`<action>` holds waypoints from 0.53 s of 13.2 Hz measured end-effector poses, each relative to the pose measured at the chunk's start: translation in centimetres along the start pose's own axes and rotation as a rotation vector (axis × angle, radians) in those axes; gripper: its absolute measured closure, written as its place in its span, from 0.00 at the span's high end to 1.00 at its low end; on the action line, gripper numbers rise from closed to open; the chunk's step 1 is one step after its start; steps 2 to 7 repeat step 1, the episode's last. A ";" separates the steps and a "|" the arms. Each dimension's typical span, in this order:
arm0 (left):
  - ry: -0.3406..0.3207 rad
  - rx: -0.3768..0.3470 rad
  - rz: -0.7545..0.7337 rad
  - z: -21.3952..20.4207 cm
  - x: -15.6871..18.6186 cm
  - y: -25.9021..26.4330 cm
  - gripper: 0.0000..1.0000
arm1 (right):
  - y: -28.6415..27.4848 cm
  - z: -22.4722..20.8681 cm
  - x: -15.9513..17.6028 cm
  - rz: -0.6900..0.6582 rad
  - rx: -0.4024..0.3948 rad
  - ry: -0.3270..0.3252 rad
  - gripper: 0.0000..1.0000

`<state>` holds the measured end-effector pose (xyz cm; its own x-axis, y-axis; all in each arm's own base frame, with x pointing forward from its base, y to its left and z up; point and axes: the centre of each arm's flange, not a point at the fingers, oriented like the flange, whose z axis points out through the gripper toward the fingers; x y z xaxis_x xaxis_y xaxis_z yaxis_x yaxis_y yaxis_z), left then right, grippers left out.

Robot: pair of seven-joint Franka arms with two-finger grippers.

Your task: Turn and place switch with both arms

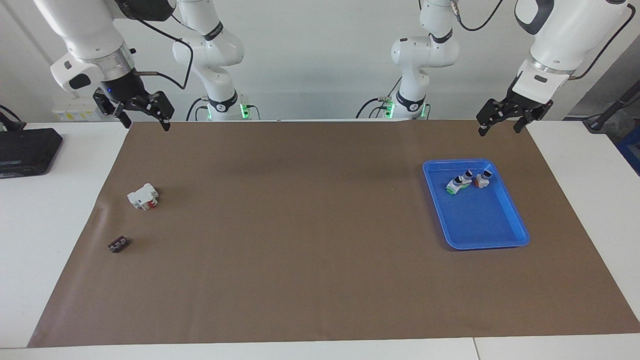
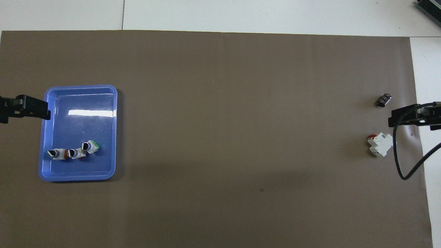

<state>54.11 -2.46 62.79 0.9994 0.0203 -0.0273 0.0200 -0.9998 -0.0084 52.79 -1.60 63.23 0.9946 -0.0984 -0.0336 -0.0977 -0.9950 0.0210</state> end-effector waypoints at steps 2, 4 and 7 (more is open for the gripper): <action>0.001 0.000 0.004 0.0 0.0 0.3 1.00 | -0.2 0.0 0.0 -0.003 0.000 0.000 1.00; 0.001 0.000 0.004 0.0 0.0 0.3 1.00 | -0.2 0.0 0.0 -0.003 0.000 0.000 1.00; 0.001 0.000 0.004 0.0 0.0 0.3 1.00 | -0.2 0.0 0.0 -0.003 0.000 0.000 1.00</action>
